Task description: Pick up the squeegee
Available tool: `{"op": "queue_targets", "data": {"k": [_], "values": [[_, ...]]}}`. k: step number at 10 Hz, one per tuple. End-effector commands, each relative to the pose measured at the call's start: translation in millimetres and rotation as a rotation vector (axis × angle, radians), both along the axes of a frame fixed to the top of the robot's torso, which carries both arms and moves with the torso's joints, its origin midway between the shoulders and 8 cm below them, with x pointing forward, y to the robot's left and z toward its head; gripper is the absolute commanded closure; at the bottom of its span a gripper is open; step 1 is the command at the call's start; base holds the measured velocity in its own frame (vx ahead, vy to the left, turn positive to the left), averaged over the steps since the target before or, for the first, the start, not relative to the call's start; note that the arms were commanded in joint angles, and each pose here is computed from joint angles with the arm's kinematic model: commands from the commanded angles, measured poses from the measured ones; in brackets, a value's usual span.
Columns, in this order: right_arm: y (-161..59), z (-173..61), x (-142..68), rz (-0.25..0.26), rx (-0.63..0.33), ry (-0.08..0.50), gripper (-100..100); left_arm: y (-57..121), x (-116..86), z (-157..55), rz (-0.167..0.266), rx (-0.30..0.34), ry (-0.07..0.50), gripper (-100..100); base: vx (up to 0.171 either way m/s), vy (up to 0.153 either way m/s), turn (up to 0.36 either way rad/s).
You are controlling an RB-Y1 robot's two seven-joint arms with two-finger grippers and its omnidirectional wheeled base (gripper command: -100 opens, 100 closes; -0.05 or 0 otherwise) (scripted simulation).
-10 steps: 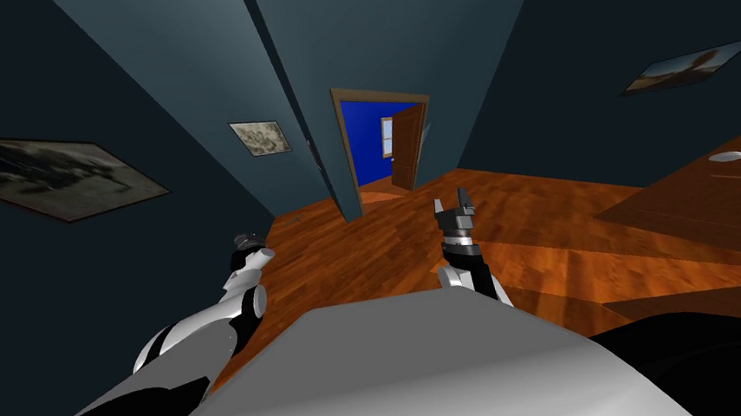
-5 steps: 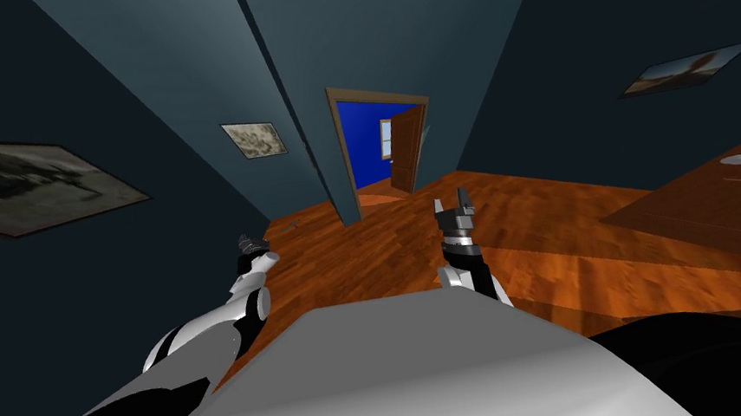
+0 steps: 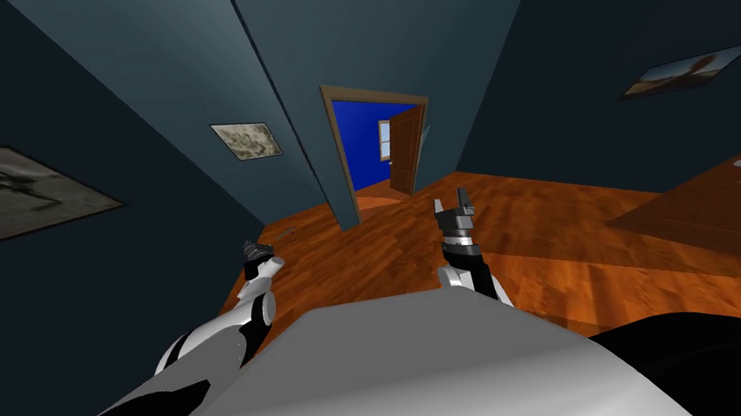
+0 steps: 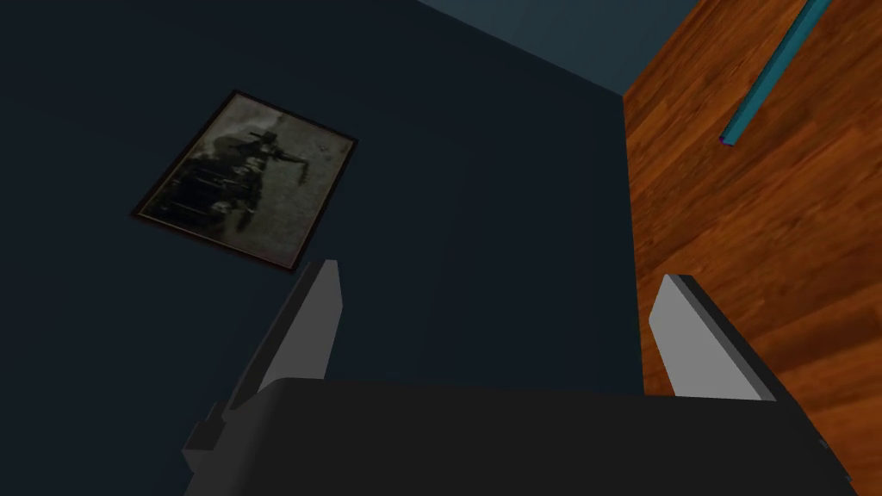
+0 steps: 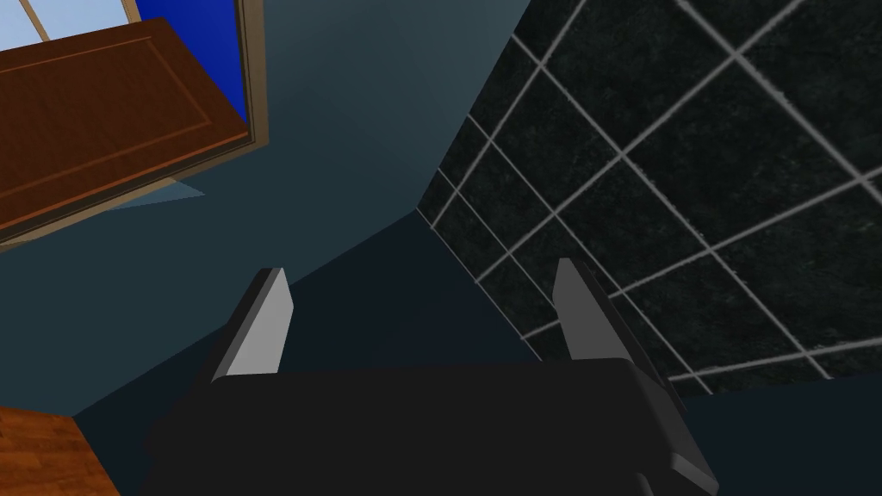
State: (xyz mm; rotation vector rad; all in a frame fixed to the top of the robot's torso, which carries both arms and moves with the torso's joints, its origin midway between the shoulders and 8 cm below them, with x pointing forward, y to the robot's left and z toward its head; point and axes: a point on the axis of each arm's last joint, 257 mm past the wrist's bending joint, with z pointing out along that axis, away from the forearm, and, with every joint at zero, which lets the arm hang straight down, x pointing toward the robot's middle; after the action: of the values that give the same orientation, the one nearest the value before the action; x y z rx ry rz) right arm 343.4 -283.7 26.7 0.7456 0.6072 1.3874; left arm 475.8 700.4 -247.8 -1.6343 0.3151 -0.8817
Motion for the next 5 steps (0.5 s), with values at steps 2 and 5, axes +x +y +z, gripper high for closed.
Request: {"op": "queue_targets", "data": {"k": [2, 5], "values": [[0, 0, 0, 0.0, 0.0, 0.0, 0, -7.8, -9, -18, 0.01, -0.005, 0.008, -100, 0.2, -0.047, -0.017], [0, 0, 0, 0.0, 0.0, 0.0, 0, -30.9, 14, -13, -0.022, 0.0, 0.001, -100, 0.049, 0.007, 0.064]]}}
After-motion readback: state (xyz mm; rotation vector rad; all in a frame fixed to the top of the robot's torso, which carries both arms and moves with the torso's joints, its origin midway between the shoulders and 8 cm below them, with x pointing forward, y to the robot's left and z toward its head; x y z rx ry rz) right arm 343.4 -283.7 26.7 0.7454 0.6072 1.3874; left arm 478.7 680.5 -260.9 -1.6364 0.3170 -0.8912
